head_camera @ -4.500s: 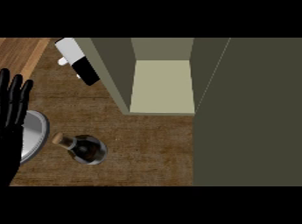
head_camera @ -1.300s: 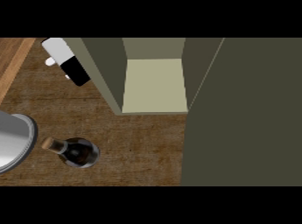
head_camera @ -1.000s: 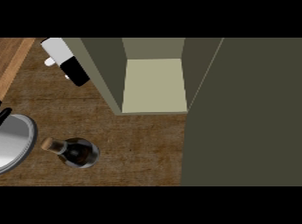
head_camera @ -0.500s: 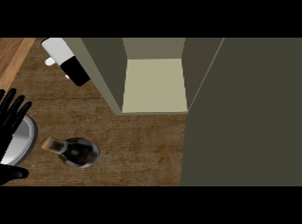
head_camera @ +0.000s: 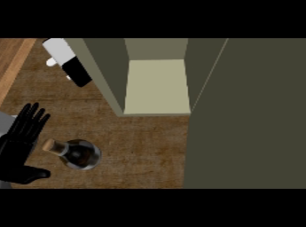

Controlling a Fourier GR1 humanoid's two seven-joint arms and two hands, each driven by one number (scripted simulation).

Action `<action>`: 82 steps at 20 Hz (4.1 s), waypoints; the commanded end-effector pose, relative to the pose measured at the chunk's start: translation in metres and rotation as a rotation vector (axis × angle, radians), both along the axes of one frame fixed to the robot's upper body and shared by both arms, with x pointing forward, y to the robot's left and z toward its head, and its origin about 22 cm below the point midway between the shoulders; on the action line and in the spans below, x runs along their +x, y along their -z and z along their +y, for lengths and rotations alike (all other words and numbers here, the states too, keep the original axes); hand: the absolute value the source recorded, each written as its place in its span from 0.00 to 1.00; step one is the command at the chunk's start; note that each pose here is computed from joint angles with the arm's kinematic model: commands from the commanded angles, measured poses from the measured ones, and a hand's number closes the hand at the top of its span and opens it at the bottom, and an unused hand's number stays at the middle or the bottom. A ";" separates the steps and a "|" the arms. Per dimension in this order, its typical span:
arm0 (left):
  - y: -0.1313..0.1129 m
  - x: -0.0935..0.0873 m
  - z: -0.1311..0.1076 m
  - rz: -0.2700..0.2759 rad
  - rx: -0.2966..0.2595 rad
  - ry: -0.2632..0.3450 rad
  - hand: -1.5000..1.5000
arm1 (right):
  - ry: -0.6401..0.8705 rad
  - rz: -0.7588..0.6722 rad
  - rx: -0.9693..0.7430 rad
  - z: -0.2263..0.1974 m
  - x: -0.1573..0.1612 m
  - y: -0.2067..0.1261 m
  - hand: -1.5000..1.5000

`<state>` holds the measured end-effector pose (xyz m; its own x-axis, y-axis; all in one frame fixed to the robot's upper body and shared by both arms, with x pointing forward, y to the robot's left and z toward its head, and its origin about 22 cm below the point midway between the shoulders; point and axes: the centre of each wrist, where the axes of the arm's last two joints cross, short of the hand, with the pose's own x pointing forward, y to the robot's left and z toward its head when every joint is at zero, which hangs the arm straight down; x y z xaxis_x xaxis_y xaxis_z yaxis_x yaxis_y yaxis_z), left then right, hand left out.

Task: Pick up the wine, place it into the cabinet and close the cabinet

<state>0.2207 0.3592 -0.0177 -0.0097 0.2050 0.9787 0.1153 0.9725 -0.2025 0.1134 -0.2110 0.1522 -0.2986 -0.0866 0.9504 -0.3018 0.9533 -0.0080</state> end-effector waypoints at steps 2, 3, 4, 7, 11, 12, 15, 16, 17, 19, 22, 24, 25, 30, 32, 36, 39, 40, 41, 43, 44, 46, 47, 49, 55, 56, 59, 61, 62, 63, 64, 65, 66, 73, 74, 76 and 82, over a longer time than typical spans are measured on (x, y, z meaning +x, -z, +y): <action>0.026 0.015 0.005 0.030 0.000 0.025 0.00 | -0.052 -0.029 0.090 -0.009 -0.021 -0.025 0.00; 0.047 -0.002 0.009 0.057 -0.031 0.009 0.00 | -0.058 -0.021 0.066 -0.013 -0.026 -0.014 0.00; 0.050 0.003 -0.022 0.034 -0.068 0.091 0.00 | -0.040 -0.043 0.083 -0.010 -0.021 -0.019 0.00; 0.069 -0.005 0.000 0.064 -0.087 0.112 0.00 | -0.049 -0.014 0.072 -0.012 -0.021 -0.010 0.00; 0.084 0.012 -0.008 0.066 -0.128 0.153 0.00 | -0.057 -0.027 0.077 -0.003 -0.008 -0.012 0.00; 0.097 0.001 -0.012 0.085 -0.124 0.146 0.00 | -0.051 -0.020 0.076 -0.009 -0.016 -0.014 0.00; 0.107 0.005 -0.031 0.123 -0.166 0.154 0.00 | -0.049 -0.013 0.054 -0.010 -0.014 -0.023 0.00; 0.109 -0.004 -0.004 0.112 -0.178 0.180 0.00 | -0.062 -0.026 0.068 -0.009 -0.013 -0.021 0.00; 0.105 0.005 -0.014 0.128 -0.179 0.170 0.00 | -0.059 -0.036 0.060 -0.009 -0.018 -0.027 0.00; 0.123 -0.009 -0.018 0.110 -0.193 0.169 0.00 | -0.051 -0.019 0.044 -0.008 -0.022 -0.022 0.00; 0.129 -0.006 -0.023 0.124 -0.218 0.150 0.00 | -0.065 -0.037 0.054 -0.015 -0.028 -0.023 0.00; 0.127 0.006 -0.025 0.113 -0.227 0.141 0.00 | -0.049 -0.023 0.071 -0.007 -0.022 -0.008 0.00; 0.130 0.006 -0.028 0.125 -0.256 0.140 0.00 | -0.048 -0.031 0.065 -0.006 -0.024 -0.023 0.00; 0.135 0.012 -0.037 0.108 -0.287 0.125 0.00 | -0.047 -0.032 0.061 0.000 -0.008 -0.015 0.00; 0.134 0.019 -0.038 0.104 -0.307 0.134 0.00 | -0.060 -0.022 0.055 -0.008 -0.008 -0.002 0.00; 0.134 0.022 -0.049 0.112 -0.342 0.228 1.00 | -0.058 -0.033 0.068 -0.005 -0.017 -0.006 0.00; 0.132 0.024 -0.045 0.107 -0.365 0.252 1.00 | -0.055 -0.029 0.064 -0.003 -0.027 -0.017 0.00; 0.137 0.021 -0.058 0.120 -0.397 0.291 1.00 | -0.037 -0.016 0.056 -0.008 -0.021 -0.009 0.00; 0.130 0.029 -0.045 0.133 -0.400 0.305 1.00 | -0.066 -0.017 0.054 0.000 -0.025 -0.018 0.00; 0.136 0.028 -0.069 0.104 -0.370 0.314 1.00 | -0.055 0.000 0.057 -0.003 -0.015 -0.011 0.00; 0.131 0.032 -0.061 0.086 -0.330 0.298 1.00 | -0.052 -0.012 0.040 0.000 -0.009 0.000 0.00; 0.130 0.029 -0.079 -0.018 -0.234 0.296 1.00 | -0.040 -0.006 0.044 -0.003 -0.009 0.002 0.00; 0.128 0.031 -0.086 -0.073 -0.214 0.258 1.00 | -0.030 -0.012 0.034 -0.009 -0.014 -0.006 0.00; 0.121 0.033 -0.066 -0.084 -0.141 0.208 1.00 | -0.041 -0.014 0.054 0.005 -0.017 -0.008 0.00; 0.125 0.017 -0.069 -0.174 0.072 -0.100 1.00 | -0.035 -0.012 0.019 -0.010 -0.019 -0.009 0.00; 0.126 0.013 -0.079 -0.170 0.114 -0.103 1.00 | -0.032 0.015 0.031 -0.010 -0.023 -0.010 0.00; 0.121 0.007 -0.051 -0.186 0.201 -0.108 1.00 | -0.019 -0.018 0.043 -0.010 -0.025 -0.007 0.00; 0.110 0.029 -0.090 -0.188 0.261 -0.118 1.00 | -0.034 -0.005 0.020 -0.010 -0.015 -0.004 0.00; 0.111 0.021 -0.092 -0.150 0.267 -0.095 1.00 | -0.044 0.009 0.029 0.001 -0.021 -0.004 0.00; 0.097 0.035 -0.081 -0.161 0.282 -0.110 1.00 | -0.024 -0.006 0.039 0.003 -0.024 -0.009 0.00; 0.098 0.028 -0.100 -0.151 0.288 -0.124 1.00 | -0.039 0.009 0.010 -0.015 -0.018 -0.009 0.00; 0.079 0.037 -0.104 -0.136 0.251 -0.088 1.00 | -0.019 0.012 0.039 -0.008 -0.027 -0.016 0.00; 0.084 0.047 -0.122 -0.135 0.246 -0.113 1.00 | -0.030 0.004 0.041 0.006 -0.004 -0.004 0.00; 0.032 0.061 -0.140 -0.145 0.299 -0.110 1.00 | -0.015 -0.003 0.025 -0.019 -0.022 -0.010 0.00; 0.038 0.069 -0.142 -0.138 0.280 -0.099 1.00 | -0.013 0.002 0.038 0.003 -0.021 -0.002 0.00; 0.034 0.070 -0.176 -0.110 0.300 -0.067 1.00 | -0.034 -0.007 0.043 -0.010 -0.026 -0.024 0.00; 0.006 0.100 -0.200 -0.122 0.440 -0.057 1.00 | -0.025 0.006 0.036 -0.006 -0.018 -0.005 0.00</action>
<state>0.2992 0.1865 -0.0439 -0.1226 -0.1710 0.9776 0.0195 0.9844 0.1746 0.1065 -0.2175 0.1397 -0.2715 -0.0706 0.9598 -0.3027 0.9529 -0.0156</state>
